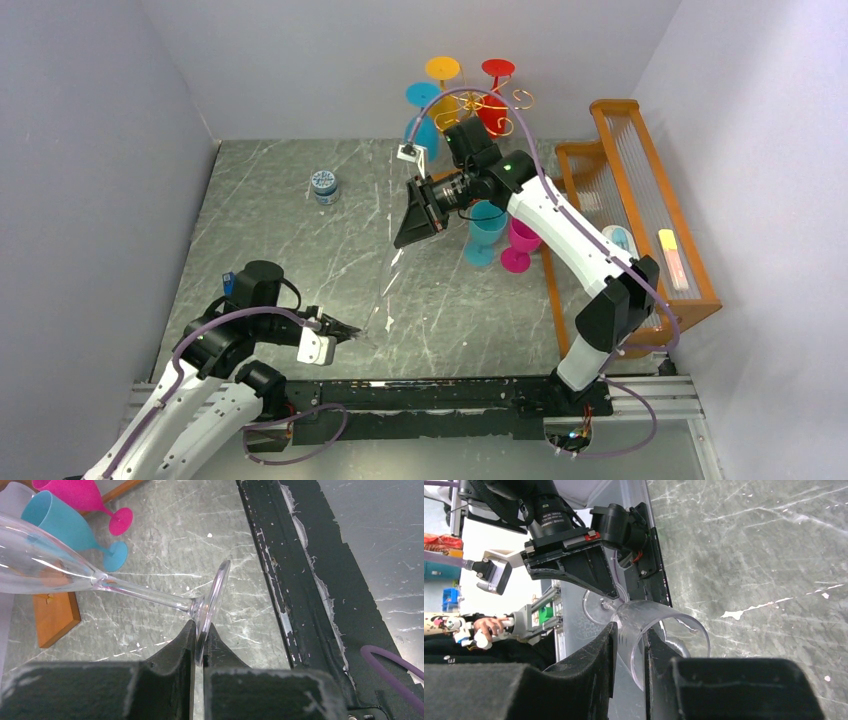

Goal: Take the wine glass off the wine glass rack
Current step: Place the wine glass at the center of the board.

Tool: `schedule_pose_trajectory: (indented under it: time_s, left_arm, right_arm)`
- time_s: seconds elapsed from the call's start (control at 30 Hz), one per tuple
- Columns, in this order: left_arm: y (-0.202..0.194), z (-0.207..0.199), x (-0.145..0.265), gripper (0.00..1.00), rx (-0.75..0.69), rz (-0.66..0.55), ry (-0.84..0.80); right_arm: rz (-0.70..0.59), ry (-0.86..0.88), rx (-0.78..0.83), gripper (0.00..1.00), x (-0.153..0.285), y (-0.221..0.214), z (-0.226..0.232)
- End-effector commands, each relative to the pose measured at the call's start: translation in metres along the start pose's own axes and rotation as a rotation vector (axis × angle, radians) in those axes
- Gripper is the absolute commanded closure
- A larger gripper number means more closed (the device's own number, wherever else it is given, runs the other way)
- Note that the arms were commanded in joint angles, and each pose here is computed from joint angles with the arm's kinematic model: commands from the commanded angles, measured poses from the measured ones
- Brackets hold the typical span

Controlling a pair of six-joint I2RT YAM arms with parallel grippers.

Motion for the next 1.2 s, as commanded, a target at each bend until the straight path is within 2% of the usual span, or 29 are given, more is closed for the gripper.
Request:
schedule_pose_trajectory:
  time_s: [0.0,0.23,0.57,1.17]
  left_arm:
    - [0.017,0.024,0.002,0.93,-0.110,-0.040,0.097]
    - [0.020,0.024,0.002,0.80,-0.107,-0.049,0.077]
    - [0.016,0.022,0.002,0.78,-0.095,-0.039,0.090]
    - [0.017,0.018,0.006,0.63,-0.079,-0.014,0.090]
  right_arm:
    - [0.014,0.100,-0.051,1.00,-0.011,-0.011,0.029]
    - [-0.020,0.071,-0.028,1.00,-0.007,-0.008,0.033]
    - [-0.029,0.014,-0.012,1.00,-0.002,-0.008,0.037]
    - [-0.046,-0.036,-0.004,1.00,0.000,-0.008,0.036]
Point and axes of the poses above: each gripper's point midway between its finger pads, its own x axis back along the fingers, its own z axis along the line the jaws close on, y = z × x, the point moved 9 cm from there along x, back along the fingers, and after that the axes turned 10 degrees about x, right-handed, at the moved point
